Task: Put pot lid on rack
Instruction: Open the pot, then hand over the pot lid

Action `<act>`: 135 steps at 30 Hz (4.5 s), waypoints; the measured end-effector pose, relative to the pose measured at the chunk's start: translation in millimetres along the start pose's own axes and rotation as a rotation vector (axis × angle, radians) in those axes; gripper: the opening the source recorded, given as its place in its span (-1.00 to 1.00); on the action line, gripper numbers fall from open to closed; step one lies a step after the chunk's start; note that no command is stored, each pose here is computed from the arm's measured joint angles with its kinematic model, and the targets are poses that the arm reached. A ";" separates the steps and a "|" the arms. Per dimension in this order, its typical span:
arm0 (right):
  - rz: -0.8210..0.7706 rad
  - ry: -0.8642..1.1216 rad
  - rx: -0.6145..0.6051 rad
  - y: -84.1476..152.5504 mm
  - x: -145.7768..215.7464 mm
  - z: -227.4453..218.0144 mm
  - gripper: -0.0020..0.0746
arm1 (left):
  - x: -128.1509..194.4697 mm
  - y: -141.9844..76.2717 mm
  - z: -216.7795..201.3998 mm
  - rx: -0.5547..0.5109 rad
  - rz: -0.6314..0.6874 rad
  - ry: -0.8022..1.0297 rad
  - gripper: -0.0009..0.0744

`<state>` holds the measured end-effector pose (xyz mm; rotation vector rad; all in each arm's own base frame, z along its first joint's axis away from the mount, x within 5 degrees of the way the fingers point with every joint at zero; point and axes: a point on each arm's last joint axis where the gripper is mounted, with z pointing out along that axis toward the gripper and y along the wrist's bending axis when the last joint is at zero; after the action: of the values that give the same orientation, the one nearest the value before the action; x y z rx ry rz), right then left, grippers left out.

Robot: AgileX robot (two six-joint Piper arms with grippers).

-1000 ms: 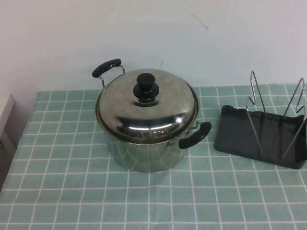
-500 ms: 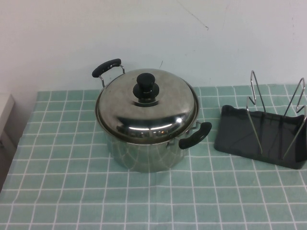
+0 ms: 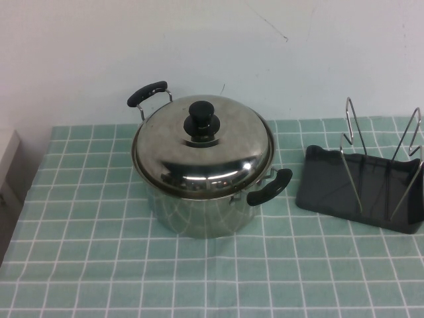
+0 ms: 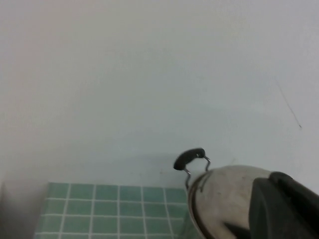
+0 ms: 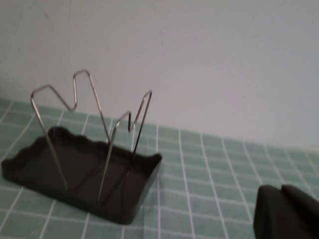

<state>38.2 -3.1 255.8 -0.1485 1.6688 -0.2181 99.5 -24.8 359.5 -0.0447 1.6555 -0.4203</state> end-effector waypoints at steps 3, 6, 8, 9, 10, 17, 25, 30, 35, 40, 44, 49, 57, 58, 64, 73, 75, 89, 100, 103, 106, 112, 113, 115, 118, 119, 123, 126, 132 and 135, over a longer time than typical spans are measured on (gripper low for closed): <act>0.036 0.106 -0.023 1.7 6.9 5.6 -0.95 | 0.1 -12.5 28.0 0.078 0.031 0.099 -0.98; 0.055 0.151 -0.034 2.6 9.0 9.7 -0.95 | 7.7 -28.8 56.9 0.166 0.096 0.160 -0.98; 0.058 0.165 -0.038 2.8 9.5 11.6 -0.95 | 15.6 -41.3 74.8 0.221 0.136 0.161 -0.98; 0.061 0.169 -0.038 2.9 9.6 12.1 -0.95 | 20.0 -48.9 84.6 0.250 0.153 0.147 -0.98; 0.061 0.171 -0.039 2.9 9.7 12.4 -0.95 | 24.7 -56.3 94.2 0.276 0.173 0.124 -0.98; 0.061 0.171 -0.039 2.7 9.1 12.5 -0.95 | 57.6 -83.4 151.1 0.328 0.240 -0.048 -0.96; 0.061 0.171 -0.039 2.7 9.1 12.5 -0.95 | 101.5 -84.8 190.5 0.297 0.205 0.052 0.30; 0.061 0.171 -0.039 2.7 9.1 12.5 -0.95 | 110.6 -94.6 217.3 0.293 0.196 0.106 0.74; 0.061 0.171 -0.039 2.7 9.1 12.5 -0.95 | 117.6 -105.3 247.0 0.285 0.188 0.140 0.78; 0.061 0.171 -0.039 2.7 9.1 12.5 -0.95 | 132.7 -109.6 270.8 0.266 0.174 0.167 0.78; 0.061 0.171 -0.039 2.7 9.1 12.5 -0.95 | 142.8 -108.9 279.4 0.249 0.160 0.188 0.78; 0.061 0.169 -0.038 2.7 8.9 12.5 -0.95 | 148.3 -105.8 283.1 0.217 0.170 0.202 0.75; 0.061 0.169 -0.038 2.7 8.9 12.5 -0.95 | 147.8 -104.8 283.9 0.209 0.211 0.184 -0.14; 0.061 0.169 -0.038 2.7 8.9 12.5 -0.95 | 147.4 -104.8 284.1 0.209 0.212 0.177 -0.14; 0.061 0.160 -0.037 2.5 8.1 12.6 -0.95 | 141.0 -105.3 284.4 0.205 0.203 0.120 -0.14; 0.326 0.048 -0.159 11.4 -13.7 8.1 -0.95 | 68.2 -118.0 252.6 0.269 0.106 -0.063 -0.14; 0.414 -0.006 -0.243 15.5 -29.3 2.1 -0.95 | 44.7 -123.1 237.8 0.322 0.038 -0.113 -0.14; 0.620 -0.390 -0.865 38.8 -110.9 -36.6 -0.09 | -20.4 -167.8 160.8 0.971 -0.317 -0.300 -0.14; 0.727 -0.272 -0.912 38.9 -123.2 -13.4 0.76 | -4.0 -215.3 123.2 1.161 -0.281 -0.283 -0.14; 0.753 -0.238 -0.932 39.1 -127.7 -7.4 0.69 | -0.5 -224.1 114.7 1.186 -0.236 -0.302 -0.14; 0.758 -0.222 -0.958 39.1 -134.7 -4.1 0.51 | 3.4 -231.1 108.4 1.203 -0.221 -0.288 -0.14; 0.756 -0.218 -0.969 37.4 -145.4 1.7 -0.28 | 12.6 -240.1 102.7 1.200 -0.158 -0.235 -0.14; 0.757 -0.224 -0.971 37.1 -146.3 1.3 -0.47 | 13.3 -240.1 103.2 1.194 -0.156 -0.227 -0.14; 0.764 -0.223 -0.982 37.5 -146.8 0.9 -0.59 | 14.0 -241.0 102.9 1.194 -0.165 -0.220 -0.14; 0.737 -0.244 -0.980 37.4 -147.3 0.5 -0.59 | 15.0 -241.5 103.1 1.194 -0.169 -0.212 -0.14; 0.727 -0.249 -0.978 37.4 -147.2 0.5 -0.59 | 15.6 -241.8 103.4 1.195 -0.171 -0.211 -0.14; 0.697 -0.265 -0.972 37.4 -147.3 0.5 -0.59 | 18.0 -242.4 104.9 1.199 -0.215 -0.170 -0.13; 0.653 -0.284 -0.949 36.9 -146.8 1.6 -0.78 | 21.8 -242.3 107.5 1.176 -0.223 -0.111 0.12; 0.620 -0.308 -0.830 30.6 -146.1 10.4 -0.84 | 32.7 -241.7 113.7 1.111 -0.186 -0.001 0.68; 0.595 -0.321 -0.790 28.5 -145.9 12.8 -0.84 | 34.8 -240.6 115.5 1.082 -0.164 0.022 0.72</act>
<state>67.9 56.8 389.2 -0.2509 1.3277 0.8798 154.7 -286.5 389.8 0.6302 1.2639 -1.3872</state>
